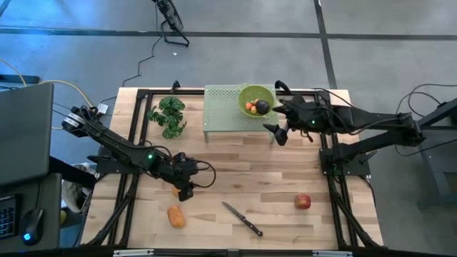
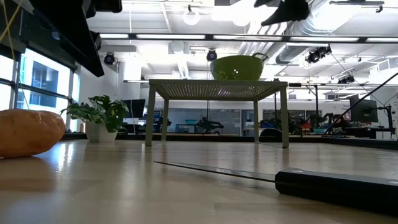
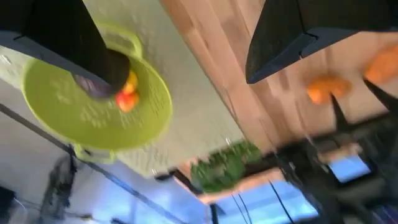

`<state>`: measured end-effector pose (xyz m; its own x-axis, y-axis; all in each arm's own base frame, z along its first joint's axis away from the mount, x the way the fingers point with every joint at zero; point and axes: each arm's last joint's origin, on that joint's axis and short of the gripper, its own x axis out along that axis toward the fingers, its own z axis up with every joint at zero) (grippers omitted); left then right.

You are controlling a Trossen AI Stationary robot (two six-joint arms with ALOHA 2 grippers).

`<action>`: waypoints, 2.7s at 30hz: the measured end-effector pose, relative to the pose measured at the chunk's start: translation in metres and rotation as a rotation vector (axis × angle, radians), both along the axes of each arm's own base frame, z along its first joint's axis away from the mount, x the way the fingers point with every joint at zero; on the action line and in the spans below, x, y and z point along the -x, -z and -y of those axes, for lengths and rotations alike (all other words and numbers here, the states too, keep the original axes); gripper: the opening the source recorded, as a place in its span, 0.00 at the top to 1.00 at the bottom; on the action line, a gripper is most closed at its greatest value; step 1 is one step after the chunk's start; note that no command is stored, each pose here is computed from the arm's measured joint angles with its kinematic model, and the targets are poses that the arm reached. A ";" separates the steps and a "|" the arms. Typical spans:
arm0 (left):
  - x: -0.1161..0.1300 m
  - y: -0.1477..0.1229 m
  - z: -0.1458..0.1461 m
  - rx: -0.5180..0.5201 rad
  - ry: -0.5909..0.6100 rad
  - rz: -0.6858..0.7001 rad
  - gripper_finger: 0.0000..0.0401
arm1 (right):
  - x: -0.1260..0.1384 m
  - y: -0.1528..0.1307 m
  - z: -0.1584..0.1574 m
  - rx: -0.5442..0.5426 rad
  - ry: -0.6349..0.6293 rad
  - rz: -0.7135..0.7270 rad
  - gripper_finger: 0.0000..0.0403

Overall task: Pick & Place Fruit
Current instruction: Put the top potato into the green strainer bowl on the top shelf

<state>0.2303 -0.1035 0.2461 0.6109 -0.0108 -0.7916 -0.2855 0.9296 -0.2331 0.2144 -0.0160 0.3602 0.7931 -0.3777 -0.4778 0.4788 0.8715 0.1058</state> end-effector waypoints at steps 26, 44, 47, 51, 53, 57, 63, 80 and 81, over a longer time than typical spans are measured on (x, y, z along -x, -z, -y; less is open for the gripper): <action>0.015 -0.035 -0.003 0.241 -0.298 -0.253 0.40 | 0.032 0.059 -0.072 -0.012 -0.050 -0.310 0.12; 0.018 -0.034 -0.002 0.341 -0.420 -0.307 0.40 | 0.041 0.121 -0.098 -0.097 -0.049 -0.261 0.12; 0.015 -0.030 -0.001 0.336 -0.436 -0.320 0.40 | 0.043 0.125 -0.100 -0.107 -0.048 -0.258 0.12; 0.010 -0.021 0.002 0.321 -0.468 -0.356 0.40 | 0.044 0.126 -0.103 -0.100 -0.047 -0.246 0.12; 0.007 -0.017 0.003 0.306 -0.468 -0.371 0.40 | 0.044 0.126 -0.103 -0.090 -0.042 -0.230 0.12; 0.005 -0.014 0.004 0.286 -0.442 -0.378 0.40 | 0.044 0.125 -0.103 -0.080 -0.039 -0.226 0.12; 0.004 -0.015 0.004 0.256 -0.401 -0.362 0.40 | 0.043 0.125 -0.103 -0.068 -0.047 -0.226 0.12; 0.030 -0.011 -0.012 0.055 -0.636 -0.526 0.40 | 0.043 0.125 -0.103 -0.066 -0.055 -0.229 0.12; 0.029 -0.010 -0.011 0.066 -0.629 -0.528 0.40 | 0.043 0.125 -0.103 -0.066 -0.055 -0.229 0.12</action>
